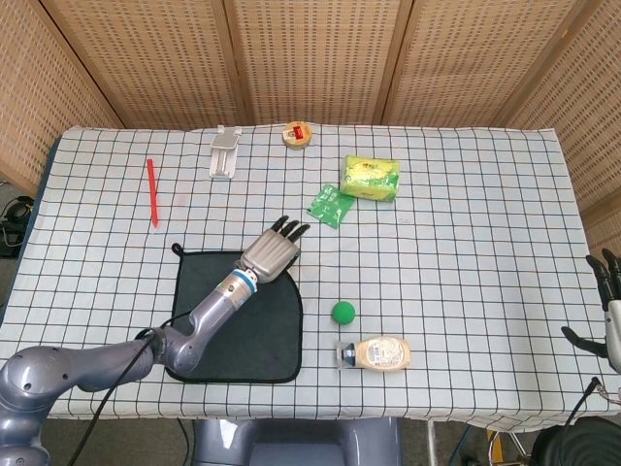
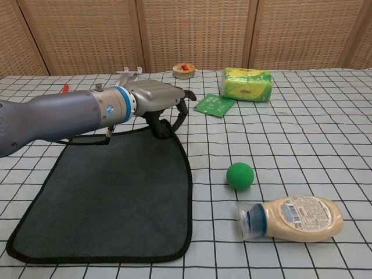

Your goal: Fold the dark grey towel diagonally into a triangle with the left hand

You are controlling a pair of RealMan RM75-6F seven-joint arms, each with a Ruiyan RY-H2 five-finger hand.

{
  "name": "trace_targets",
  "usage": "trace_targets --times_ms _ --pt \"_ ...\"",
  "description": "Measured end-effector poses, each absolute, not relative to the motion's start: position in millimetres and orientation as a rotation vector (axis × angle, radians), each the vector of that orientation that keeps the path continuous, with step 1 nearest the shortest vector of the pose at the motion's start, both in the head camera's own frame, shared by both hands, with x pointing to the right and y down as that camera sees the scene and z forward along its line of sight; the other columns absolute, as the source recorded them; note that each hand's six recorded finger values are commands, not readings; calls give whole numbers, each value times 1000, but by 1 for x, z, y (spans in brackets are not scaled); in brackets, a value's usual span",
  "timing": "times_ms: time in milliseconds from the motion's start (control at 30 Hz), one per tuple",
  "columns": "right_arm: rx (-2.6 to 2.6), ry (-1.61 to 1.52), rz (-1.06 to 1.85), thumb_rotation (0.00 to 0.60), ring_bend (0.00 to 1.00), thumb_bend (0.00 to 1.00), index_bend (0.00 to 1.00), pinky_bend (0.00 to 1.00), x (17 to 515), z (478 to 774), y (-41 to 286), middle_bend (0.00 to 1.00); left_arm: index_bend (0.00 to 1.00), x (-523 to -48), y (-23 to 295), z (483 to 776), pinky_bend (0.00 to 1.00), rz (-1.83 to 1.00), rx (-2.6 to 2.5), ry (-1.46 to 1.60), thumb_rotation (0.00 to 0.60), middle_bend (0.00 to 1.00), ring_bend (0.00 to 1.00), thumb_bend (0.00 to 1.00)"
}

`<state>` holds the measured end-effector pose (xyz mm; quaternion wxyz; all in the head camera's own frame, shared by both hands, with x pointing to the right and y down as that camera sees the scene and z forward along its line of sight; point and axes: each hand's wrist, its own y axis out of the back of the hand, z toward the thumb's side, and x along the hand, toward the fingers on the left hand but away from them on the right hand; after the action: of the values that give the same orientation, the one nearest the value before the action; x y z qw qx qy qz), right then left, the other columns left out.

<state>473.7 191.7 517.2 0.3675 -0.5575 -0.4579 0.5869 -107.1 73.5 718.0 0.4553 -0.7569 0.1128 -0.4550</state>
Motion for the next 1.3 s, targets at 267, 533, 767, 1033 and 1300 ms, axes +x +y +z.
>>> trace_targets --times_ms 267,533,767,1033,1300 --pt "-1451 -1161 1490 600 0 0 103 0 466 517 193 0 631 -133 104 687 0 -1170 -1896 289 600 0 0 464" --pt "-1457 -1160 1482 600 0 0 103 0 464 516 194 0 628 -184 138 670 0 -1286 -1870 260 600 0 0 464" --pt "-1459 -1163 1481 600 0 0 104 0 464 515 194 0 612 -206 165 671 0 -1320 -1882 211 600 0 0 465" --pt "-1460 -1168 1479 600 0 0 104 0 465 514 194 0 612 -214 192 671 0 -1323 -1912 164 600 0 0 464" --pt "-1460 -1178 1475 600 0 0 104 0 467 512 193 0 609 -228 215 667 0 -1338 -1914 138 600 0 0 465"
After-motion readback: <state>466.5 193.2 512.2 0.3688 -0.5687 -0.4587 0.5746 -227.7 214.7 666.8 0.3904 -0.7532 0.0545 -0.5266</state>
